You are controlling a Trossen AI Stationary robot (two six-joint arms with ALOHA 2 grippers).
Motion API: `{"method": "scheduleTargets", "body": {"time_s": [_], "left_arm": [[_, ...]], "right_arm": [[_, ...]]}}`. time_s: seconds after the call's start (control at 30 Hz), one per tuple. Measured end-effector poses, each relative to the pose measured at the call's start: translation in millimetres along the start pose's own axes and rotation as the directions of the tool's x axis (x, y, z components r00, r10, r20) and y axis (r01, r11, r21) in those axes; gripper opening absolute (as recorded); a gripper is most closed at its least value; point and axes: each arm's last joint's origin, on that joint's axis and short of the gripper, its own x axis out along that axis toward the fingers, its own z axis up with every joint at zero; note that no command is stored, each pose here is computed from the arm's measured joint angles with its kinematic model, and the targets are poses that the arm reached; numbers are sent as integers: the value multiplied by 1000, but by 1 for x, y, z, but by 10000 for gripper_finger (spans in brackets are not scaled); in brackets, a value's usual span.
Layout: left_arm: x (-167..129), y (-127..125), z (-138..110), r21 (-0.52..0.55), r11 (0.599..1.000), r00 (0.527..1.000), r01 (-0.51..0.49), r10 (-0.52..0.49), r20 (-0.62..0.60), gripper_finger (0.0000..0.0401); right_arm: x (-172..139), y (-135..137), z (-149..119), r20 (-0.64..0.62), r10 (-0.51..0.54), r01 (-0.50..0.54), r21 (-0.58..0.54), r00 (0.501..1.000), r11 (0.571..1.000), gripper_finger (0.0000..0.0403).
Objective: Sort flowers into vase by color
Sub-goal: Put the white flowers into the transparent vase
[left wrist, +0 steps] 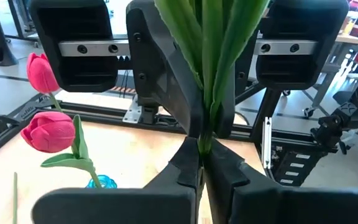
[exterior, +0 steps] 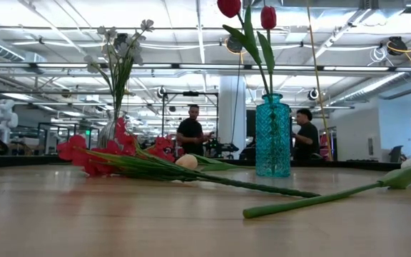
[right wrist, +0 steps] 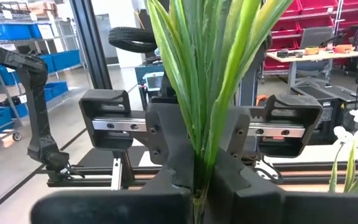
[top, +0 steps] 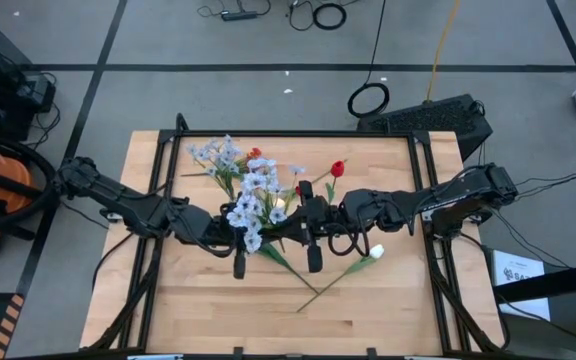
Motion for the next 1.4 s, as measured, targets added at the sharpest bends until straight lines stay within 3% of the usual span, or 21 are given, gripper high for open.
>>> {"method": "scheduleTargets", "body": {"time_s": [0.13, 0.33, 0.5, 0.67, 0.83, 1.07, 1.2, 1.4], "left_arm": [[0, 0, 0, 0, 1000, 1000, -2, 2, -1, 9], [-5, 2, 2, 3, 999, 999, -51, 51, 6, 7], [-31, 3, 9, 21, 994, 994, -110, 110, -1, 7], [-68, 1, 14, 54, 975, 977, -214, 214, 6, 7], [-92, 3, 3, 64, 939, 940, -337, 340, -43, 6], [-100, 18, -54, 24, 890, 886, -456, 456, -81, 5], [-109, 33, -89, -37, 869, 869, -493, 489, -77, 5], [-121, 56, -118, -67, 844, 846, -532, 533, -12, 5]], "right_arm": [[0, 0, -1, -10, -3, 3, 12, 1000, 1000, 35], [-4, -4, 3, -12, -18, 18, 20, 1000, 1000, 99], [-24, -7, 17, -35, -104, 103, -27, 994, 994, 146], [-60, -8, 39, -46, -133, 131, -41, 990, 991, 160], [-109, -7, 54, -96, -292, 293, -8, 952, 956, 128], [-165, 5, 49, -233, -409, 426, 26, 882, 904, 11], [-170, 7, 39, -305, -443, 483, 66, 843, 873, 13], [-161, 13, 21, -341, -548, 596, 44, 764, 802, 2]]}}
